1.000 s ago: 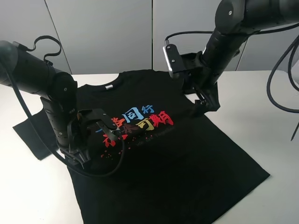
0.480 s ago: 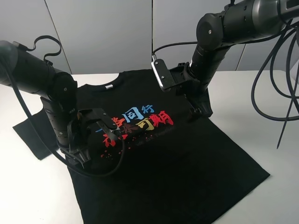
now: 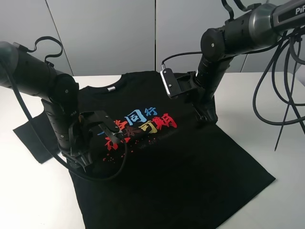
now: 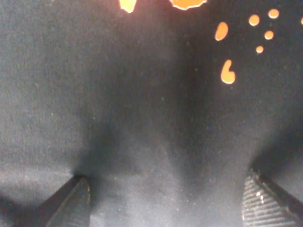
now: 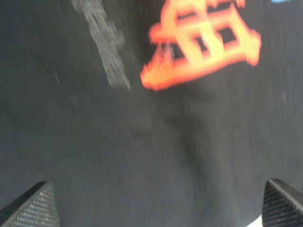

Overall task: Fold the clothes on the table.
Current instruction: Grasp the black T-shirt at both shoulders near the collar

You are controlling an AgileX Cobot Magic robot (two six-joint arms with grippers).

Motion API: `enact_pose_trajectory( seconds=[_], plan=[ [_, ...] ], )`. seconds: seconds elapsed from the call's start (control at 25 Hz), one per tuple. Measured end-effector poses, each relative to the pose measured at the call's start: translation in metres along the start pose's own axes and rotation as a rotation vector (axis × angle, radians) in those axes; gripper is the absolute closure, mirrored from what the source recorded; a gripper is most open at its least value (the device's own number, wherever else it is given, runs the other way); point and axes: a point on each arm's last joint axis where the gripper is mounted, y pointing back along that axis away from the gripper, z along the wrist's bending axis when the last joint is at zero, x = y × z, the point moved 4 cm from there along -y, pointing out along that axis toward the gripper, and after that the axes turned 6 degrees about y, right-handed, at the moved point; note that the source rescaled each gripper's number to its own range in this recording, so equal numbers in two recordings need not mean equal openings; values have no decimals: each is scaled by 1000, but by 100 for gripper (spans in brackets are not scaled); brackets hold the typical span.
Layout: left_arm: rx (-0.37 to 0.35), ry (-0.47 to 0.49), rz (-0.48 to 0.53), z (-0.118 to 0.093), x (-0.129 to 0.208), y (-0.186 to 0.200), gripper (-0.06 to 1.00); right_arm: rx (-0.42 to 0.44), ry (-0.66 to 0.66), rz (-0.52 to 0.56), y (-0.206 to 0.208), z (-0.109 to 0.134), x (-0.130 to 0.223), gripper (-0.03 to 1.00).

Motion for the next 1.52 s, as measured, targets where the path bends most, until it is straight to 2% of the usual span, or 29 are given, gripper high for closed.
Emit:
enact_pose_trajectory(
  seconds=[0.12,0.28,0.52,0.8,1.04,1.12,1.24,1.32,1.52],
  plan=[
    [0,0,0,0,0,0,8,19,-38,9,2,-7,15,3],
    [-1,-1,0,0,0,0,8,59,-43,8,4,-26,16,4],
    [-4,-6,1,0,0,0,8,10,-43,-5,-5,-45,12,13],
    [-5,-8,1,0,0,0,8,-39,-39,-19,-9,-42,10,24],
    [-5,-8,1,0,0,0,8,100,-40,-77,-12,-61,3,24],
    [-5,-8,1,0,0,0,8,117,-45,-88,-12,-64,1,24],
    [-5,-8,1,0,0,0,8,115,4,-85,-12,-63,1,24],
    [-5,-8,1,0,0,0,8,83,9,-84,-12,-59,1,24],
    [-5,-8,1,0,0,0,8,49,-34,-92,-13,-55,-1,23]
  ],
)
